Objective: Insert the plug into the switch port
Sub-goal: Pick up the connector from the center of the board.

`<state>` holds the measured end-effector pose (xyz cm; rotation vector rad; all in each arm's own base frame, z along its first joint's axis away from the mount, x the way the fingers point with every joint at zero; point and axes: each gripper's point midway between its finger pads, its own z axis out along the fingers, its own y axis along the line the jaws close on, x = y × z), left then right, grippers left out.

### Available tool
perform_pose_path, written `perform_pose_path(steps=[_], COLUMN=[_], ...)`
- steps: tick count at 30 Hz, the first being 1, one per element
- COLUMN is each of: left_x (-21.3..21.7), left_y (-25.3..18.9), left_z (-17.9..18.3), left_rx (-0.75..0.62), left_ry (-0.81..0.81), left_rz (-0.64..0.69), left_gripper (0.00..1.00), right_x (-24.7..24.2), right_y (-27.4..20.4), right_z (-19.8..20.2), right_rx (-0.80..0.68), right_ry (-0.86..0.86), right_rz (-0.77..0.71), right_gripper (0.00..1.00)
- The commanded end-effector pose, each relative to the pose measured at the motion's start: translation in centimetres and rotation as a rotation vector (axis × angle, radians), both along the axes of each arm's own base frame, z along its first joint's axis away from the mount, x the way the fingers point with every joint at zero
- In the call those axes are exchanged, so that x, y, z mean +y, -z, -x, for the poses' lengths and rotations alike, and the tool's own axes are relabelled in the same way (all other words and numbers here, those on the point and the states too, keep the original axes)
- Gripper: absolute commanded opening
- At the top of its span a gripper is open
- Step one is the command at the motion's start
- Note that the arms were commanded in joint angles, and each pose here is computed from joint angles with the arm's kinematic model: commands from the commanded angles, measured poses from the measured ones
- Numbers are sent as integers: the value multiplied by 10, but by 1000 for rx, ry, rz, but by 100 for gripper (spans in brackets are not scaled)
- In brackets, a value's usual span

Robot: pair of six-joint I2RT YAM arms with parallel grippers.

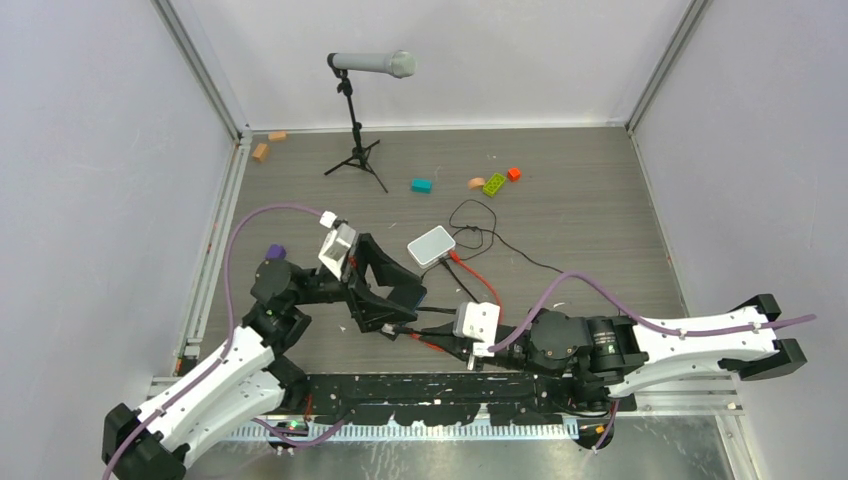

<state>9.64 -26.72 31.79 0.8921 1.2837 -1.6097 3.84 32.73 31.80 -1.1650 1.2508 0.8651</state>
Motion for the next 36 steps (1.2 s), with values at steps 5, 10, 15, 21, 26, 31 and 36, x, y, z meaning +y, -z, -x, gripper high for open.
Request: perform_pose_path(steps=[5,10,15,21,26,31,36], left_x=[6,26,42,44,41,45,48], left_y=[-18,-27,-32,-17,-7,-15,-19], left_z=[1,-11,12,49,56,59,70], left_rx=[-60,-202,-468,-760,-810,-913,-926], left_ry=[-50,-248,-245,-33,101,86,129], left_rz=[32,65,80,14,-60,-29,-6], left_gripper=[81,94,100,84,80,79,67], right_x=[-6,-26,-49,-39,-9,1,6], right_y=[-23,-38,-49,-42,-42,-34,-28], right_z=[-10,-15,-18,-4,29,32,27], right_rx=[-38,18,134,222,303,363,417], right_ry=[65,101,136,93,-61,-79,-76], right_rz=[-22,-93,-155,-79,-23,-9,-26], right_gripper=[0,0,0,0,0,0,0])
